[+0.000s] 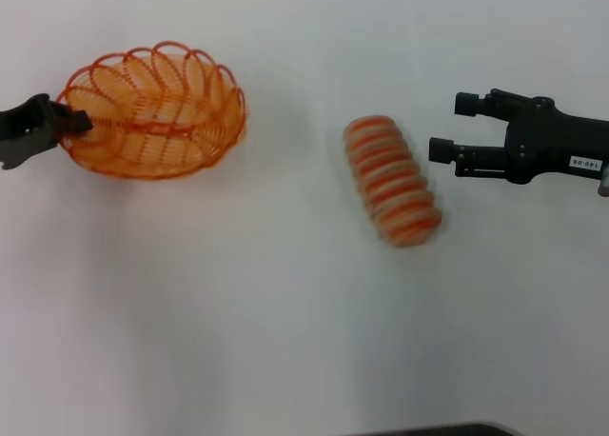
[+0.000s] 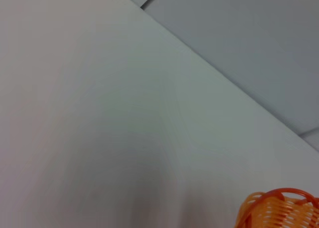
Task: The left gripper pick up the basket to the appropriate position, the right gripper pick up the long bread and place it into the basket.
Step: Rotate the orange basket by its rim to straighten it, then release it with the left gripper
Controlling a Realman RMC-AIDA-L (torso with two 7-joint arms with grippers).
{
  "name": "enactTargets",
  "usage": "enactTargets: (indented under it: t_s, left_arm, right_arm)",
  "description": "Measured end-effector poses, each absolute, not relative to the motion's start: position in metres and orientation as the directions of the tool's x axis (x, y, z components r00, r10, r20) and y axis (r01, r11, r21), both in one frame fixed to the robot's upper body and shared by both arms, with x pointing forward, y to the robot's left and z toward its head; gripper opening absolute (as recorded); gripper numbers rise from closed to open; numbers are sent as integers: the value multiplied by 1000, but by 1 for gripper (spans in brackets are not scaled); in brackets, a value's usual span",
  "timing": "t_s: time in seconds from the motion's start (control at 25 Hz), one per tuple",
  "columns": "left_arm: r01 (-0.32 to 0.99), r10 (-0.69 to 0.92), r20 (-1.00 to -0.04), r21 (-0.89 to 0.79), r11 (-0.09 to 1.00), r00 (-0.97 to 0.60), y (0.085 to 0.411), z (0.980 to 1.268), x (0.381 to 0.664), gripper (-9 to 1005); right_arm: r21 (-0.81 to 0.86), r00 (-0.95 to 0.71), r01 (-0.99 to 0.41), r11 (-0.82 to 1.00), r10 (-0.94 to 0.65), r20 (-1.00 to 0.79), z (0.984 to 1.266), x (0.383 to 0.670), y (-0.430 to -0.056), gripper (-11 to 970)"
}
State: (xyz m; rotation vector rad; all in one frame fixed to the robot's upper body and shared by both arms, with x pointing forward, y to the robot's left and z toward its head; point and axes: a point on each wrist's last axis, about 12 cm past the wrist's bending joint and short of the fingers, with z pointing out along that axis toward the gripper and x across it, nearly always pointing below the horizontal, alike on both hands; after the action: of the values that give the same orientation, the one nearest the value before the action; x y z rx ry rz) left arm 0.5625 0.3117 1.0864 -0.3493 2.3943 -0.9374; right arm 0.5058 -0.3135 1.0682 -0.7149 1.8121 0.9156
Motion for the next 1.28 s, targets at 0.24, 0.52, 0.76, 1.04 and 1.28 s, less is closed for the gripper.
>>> enactTargets:
  t_s: [0.24, 0.52, 0.76, 1.04, 1.28]
  left_arm:
    - [-33, -388, -382, -675, 737, -839, 298, 1077, 566, 71]
    - [-68, -427, -387, -671, 738, -817, 303, 1076, 566, 70]
    - [-70, -429, -391, -667, 742, -814, 302, 1074, 568, 70]
    - [-74, -433, -396, -663, 745, -810, 300, 1072, 569, 71]
    - [-59, -411, -406, -650, 758, -816, 294, 1069, 570, 70]
  right_arm:
    - [282, -375, -788, 547, -63, -925, 1068, 506, -312, 904]
    - [280, -372, -789, 546, -63, -926, 1069, 509, -311, 902]
    - [272, -367, -790, 549, -67, -928, 1071, 513, -309, 900]
    - [271, -366, -789, 551, -68, -928, 1071, 515, -309, 899]
    - [268, -364, -789, 554, -69, -929, 1072, 516, -308, 897]
